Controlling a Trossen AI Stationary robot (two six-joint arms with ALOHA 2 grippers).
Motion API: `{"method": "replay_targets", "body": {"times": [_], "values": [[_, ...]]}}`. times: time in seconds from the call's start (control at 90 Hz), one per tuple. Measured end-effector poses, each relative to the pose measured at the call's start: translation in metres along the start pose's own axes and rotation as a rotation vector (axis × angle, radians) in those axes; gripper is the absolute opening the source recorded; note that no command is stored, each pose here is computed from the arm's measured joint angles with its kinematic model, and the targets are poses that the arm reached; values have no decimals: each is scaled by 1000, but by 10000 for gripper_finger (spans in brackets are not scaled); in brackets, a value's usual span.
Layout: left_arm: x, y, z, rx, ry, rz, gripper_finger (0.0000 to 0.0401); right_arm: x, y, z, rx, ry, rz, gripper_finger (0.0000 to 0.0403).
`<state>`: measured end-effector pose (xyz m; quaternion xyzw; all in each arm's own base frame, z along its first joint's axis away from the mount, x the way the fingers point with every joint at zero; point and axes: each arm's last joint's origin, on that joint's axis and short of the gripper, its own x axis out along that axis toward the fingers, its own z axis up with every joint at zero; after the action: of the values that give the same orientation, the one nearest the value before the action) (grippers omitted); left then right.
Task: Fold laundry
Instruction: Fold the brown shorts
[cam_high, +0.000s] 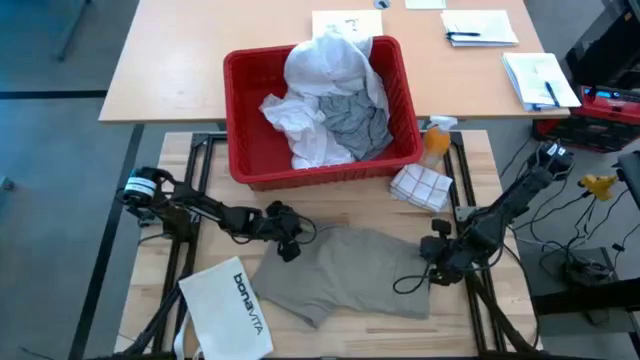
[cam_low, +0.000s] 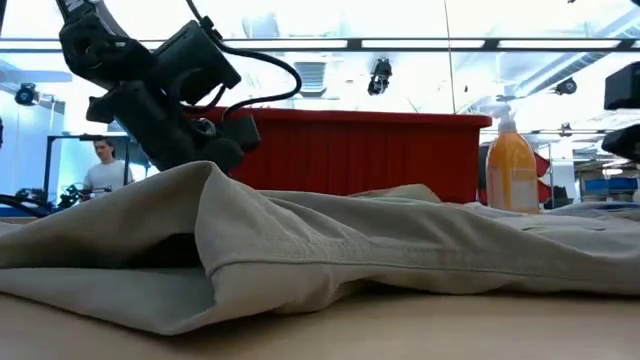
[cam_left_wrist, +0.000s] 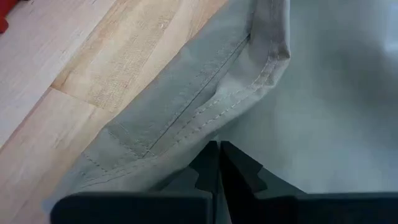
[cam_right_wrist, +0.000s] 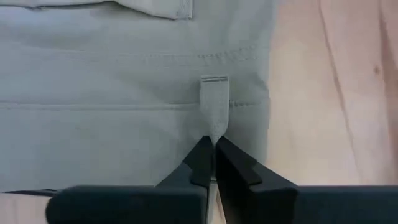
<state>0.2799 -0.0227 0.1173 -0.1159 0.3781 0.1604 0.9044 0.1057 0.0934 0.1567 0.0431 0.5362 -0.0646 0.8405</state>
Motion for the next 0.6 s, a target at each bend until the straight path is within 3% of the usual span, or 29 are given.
{"method": "replay_targets", "body": {"times": [0.6], "values": [[0, 0, 0, 2, 5, 2, 0, -10, 5, 2, 76, 118, 88, 0]]}}
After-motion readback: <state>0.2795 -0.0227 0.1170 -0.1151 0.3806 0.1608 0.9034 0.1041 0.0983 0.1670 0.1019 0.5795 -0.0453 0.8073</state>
